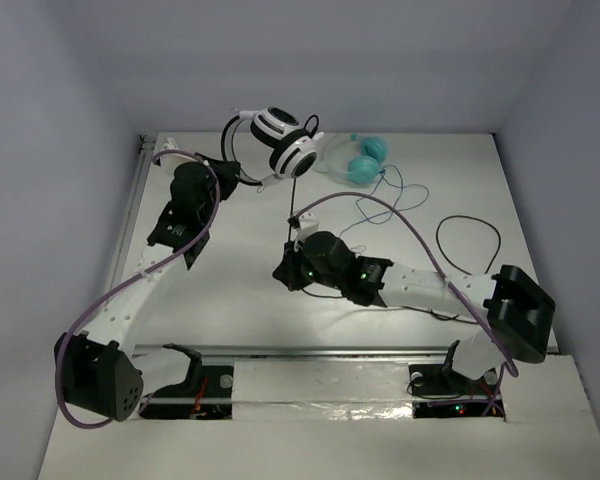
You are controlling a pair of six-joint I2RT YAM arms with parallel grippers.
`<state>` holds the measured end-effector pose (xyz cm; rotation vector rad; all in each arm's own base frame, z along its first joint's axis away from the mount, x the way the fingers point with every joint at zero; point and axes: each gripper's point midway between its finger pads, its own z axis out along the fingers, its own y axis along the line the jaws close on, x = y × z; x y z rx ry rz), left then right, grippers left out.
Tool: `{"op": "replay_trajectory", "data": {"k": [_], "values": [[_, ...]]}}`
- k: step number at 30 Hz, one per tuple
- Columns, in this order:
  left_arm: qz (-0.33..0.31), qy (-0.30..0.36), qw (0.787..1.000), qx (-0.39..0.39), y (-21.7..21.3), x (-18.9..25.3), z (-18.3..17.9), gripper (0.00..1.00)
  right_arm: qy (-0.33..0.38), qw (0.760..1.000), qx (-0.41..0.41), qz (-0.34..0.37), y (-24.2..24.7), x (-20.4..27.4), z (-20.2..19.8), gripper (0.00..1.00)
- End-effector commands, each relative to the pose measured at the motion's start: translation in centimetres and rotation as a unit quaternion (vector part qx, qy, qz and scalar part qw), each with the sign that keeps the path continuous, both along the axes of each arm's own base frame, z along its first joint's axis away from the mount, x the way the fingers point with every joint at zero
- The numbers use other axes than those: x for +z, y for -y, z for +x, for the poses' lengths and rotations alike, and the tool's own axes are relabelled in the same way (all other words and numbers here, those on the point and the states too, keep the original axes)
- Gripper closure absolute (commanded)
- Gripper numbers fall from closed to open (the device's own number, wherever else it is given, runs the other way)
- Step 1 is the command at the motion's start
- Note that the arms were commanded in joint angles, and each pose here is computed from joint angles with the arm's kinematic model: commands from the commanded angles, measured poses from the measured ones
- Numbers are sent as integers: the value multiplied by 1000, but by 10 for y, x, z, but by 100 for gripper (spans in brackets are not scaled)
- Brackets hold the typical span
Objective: Wrap the headphones
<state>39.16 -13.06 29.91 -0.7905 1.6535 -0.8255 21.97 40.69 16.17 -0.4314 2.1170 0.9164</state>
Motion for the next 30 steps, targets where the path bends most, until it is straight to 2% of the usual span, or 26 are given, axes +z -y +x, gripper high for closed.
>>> {"op": "replay_trajectory", "data": {"k": [1, 4, 6, 8, 12, 13, 18, 19, 23, 26, 30], "values": [[80, 47, 992, 87, -22, 42, 3, 100, 10, 1000, 16, 1, -3, 19, -19, 100], [161, 3, 981, 109, -23, 17, -7, 100, 4, 998, 43, -45, 5, 22, -39, 100], [190, -9, 975, 113, -21, 6, -11, 100, 5, 996, 61, -59, 7, 29, -49, 100], [236, -29, 967, 85, -8, -11, -20, 100, 12, 993, 80, -85, 16, 43, -57, 100], [317, -57, 946, 37, 12, -37, -33, 100, 40, 990, 75, -115, 41, 73, -56, 100], [334, -55, 941, 14, 19, -40, -36, 100, 48, 987, 65, -141, 53, 73, -53, 100], [431, -88, 892, -108, 49, -71, -45, 100, 84, 981, 52, -164, 63, 100, -39, 100], [456, -81, 875, -143, 54, -75, -47, 100, 87, 977, 49, -186, 66, 94, -35, 100], [490, -70, 846, -200, 63, -85, -58, 100, 111, 968, 7, -226, 76, 96, -14, 100], [492, -57, 835, -241, 69, -87, -69, 100, 132, 960, -35, -245, 89, 100, 8, 100], [479, -42, 834, -271, 73, -85, -83, 100, 147, 951, -108, -251, 112, 106, 39, 100]]}}
